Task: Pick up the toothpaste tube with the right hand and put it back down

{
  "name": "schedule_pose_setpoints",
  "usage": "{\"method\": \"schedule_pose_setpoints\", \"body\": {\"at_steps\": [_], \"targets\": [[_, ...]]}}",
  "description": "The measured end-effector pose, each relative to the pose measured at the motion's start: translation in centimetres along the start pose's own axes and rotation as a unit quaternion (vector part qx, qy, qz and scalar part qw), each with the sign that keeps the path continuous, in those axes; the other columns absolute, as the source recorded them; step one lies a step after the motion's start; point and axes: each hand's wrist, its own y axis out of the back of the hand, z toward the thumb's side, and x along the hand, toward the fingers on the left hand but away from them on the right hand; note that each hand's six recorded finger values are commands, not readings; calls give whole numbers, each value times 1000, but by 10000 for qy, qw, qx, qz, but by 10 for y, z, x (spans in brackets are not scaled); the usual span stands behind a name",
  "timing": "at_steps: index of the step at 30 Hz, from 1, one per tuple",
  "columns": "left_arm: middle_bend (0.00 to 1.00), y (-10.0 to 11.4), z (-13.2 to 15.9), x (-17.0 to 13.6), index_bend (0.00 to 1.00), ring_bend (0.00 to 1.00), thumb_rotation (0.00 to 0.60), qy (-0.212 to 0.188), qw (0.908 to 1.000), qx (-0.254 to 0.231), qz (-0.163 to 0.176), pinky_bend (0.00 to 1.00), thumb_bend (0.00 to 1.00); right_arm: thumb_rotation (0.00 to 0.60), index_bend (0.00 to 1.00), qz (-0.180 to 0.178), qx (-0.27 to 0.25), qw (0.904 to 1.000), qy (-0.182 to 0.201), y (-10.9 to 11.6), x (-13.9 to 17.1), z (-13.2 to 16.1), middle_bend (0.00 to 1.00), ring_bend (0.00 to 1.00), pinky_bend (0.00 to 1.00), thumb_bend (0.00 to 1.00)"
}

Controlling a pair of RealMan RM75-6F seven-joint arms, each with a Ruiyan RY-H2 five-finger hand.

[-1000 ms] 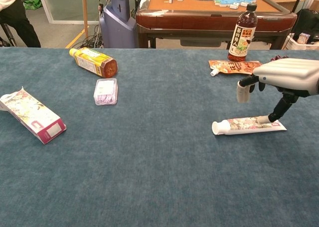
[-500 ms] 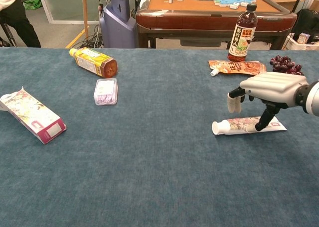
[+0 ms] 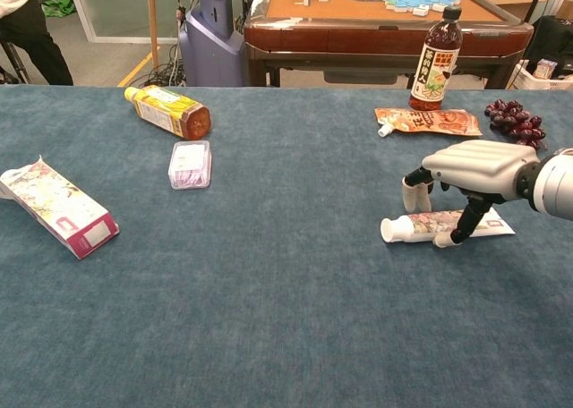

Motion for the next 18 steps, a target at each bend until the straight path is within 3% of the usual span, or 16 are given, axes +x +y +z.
{"method": "schedule_pose_setpoints", "body": {"at_steps": [11, 18], "targets": [[433, -1, -2, 0, 189, 355, 600, 14, 10000, -14, -4, 12, 222, 600, 403, 139, 70, 9999, -45, -4, -1, -2, 460, 278, 296, 259], [433, -1, -3, -1, 187, 355, 600, 46, 10000, -9, -4, 12, 222, 600, 449, 227, 156, 9996, -85, -5, -4, -5, 491, 298, 296, 331]]}}
